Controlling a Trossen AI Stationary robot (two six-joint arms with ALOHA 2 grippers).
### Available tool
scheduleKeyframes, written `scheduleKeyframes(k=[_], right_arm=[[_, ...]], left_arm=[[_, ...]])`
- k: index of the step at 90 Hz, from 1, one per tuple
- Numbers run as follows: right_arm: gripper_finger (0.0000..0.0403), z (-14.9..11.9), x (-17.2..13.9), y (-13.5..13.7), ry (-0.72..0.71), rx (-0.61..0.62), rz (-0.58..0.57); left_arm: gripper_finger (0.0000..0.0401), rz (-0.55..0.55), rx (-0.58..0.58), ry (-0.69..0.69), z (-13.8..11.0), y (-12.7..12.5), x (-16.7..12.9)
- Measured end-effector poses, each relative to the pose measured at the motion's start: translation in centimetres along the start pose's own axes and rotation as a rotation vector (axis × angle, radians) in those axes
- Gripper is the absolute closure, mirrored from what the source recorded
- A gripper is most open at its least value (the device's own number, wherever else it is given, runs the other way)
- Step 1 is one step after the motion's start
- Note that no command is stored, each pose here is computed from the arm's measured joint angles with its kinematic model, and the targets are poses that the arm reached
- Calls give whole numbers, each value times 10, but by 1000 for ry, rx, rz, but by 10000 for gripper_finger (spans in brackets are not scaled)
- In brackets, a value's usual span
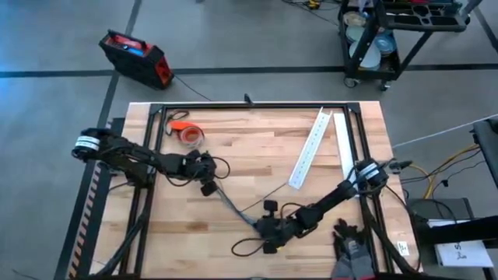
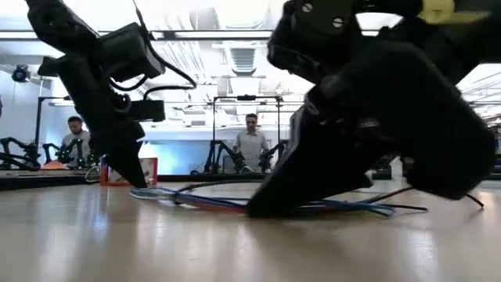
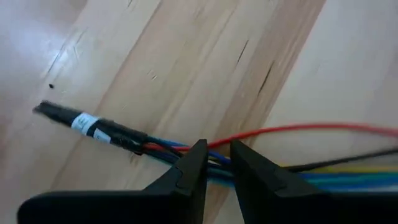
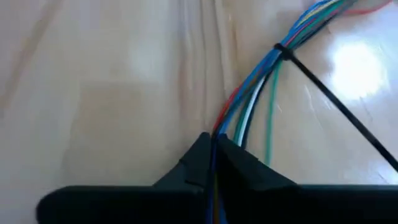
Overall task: Ziptie cables
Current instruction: Wrap the cables together using a black zip tie
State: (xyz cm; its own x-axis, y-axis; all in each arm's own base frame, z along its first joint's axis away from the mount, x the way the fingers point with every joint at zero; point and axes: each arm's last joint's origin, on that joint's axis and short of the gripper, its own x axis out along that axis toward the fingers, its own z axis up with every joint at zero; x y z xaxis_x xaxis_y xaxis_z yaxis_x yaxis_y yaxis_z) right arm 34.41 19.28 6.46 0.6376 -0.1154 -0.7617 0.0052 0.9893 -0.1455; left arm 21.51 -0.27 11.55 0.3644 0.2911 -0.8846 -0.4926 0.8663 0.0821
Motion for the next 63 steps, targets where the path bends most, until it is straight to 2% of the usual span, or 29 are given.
scheduleKeyframes(k=[14,32,44,63], right_arm=[[400,-3,-20,-5,61,-51,-55],[394,1,-27,-7,7,-35,-7],[347,9,-22,-10,-56,16,4],[245,19,-20,-18,-164,65,-92]], left_arm=[[343,-6,-6,-20,-4,1,3],[343,-20,11,-45,-2,0,3],[343,-26,20,-52,1,-2,2],[343,-52,3,-81,15,-6,-8]])
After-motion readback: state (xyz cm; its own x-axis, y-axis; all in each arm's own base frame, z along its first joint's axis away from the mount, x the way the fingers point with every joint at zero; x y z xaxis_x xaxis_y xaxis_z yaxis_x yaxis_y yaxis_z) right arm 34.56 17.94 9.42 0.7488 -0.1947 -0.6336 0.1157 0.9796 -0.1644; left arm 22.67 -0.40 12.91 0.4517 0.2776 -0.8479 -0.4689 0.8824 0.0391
